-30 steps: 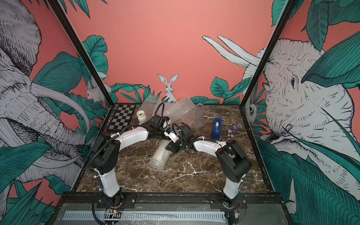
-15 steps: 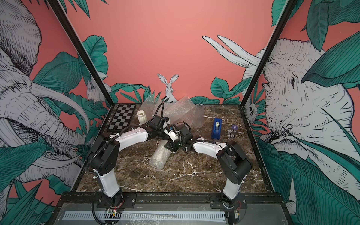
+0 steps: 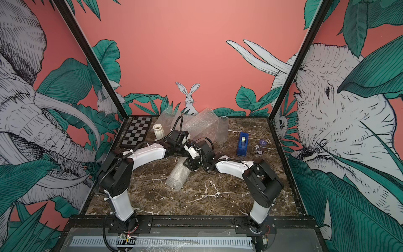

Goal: Wrap vases in bubble wrap
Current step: Stick the tape on the bubble wrap.

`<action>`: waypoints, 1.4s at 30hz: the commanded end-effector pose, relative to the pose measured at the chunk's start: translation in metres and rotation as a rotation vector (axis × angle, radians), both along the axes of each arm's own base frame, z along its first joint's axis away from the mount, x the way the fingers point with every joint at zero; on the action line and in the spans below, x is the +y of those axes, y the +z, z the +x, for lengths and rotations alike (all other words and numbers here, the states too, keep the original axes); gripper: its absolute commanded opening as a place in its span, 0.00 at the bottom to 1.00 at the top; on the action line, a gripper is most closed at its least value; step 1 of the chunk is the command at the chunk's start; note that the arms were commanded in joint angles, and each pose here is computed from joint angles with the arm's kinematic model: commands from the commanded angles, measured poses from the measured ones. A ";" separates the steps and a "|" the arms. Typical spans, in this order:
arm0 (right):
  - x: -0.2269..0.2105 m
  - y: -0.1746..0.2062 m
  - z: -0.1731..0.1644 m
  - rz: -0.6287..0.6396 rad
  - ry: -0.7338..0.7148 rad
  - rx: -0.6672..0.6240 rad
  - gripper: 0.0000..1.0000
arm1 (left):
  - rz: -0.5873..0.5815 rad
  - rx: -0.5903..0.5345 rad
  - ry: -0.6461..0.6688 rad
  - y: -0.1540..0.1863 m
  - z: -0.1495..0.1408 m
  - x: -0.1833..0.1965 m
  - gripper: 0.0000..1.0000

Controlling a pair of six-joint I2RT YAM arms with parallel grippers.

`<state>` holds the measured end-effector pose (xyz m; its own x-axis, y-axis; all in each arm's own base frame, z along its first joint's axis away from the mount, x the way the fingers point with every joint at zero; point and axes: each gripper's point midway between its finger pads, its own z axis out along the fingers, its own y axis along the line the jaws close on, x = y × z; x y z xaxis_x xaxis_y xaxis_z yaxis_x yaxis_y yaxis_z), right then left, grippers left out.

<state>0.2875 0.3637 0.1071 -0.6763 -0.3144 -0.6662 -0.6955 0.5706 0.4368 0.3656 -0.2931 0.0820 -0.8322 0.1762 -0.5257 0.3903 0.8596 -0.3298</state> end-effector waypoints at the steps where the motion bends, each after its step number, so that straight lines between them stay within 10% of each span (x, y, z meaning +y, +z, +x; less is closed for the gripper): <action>1: -0.001 -0.011 -0.007 0.012 0.000 0.043 0.34 | 0.076 0.113 -0.002 -0.022 -0.032 0.014 0.60; 42: -0.018 0.011 -0.010 0.028 -0.055 0.001 0.50 | 0.078 0.107 0.002 -0.022 -0.031 0.014 0.53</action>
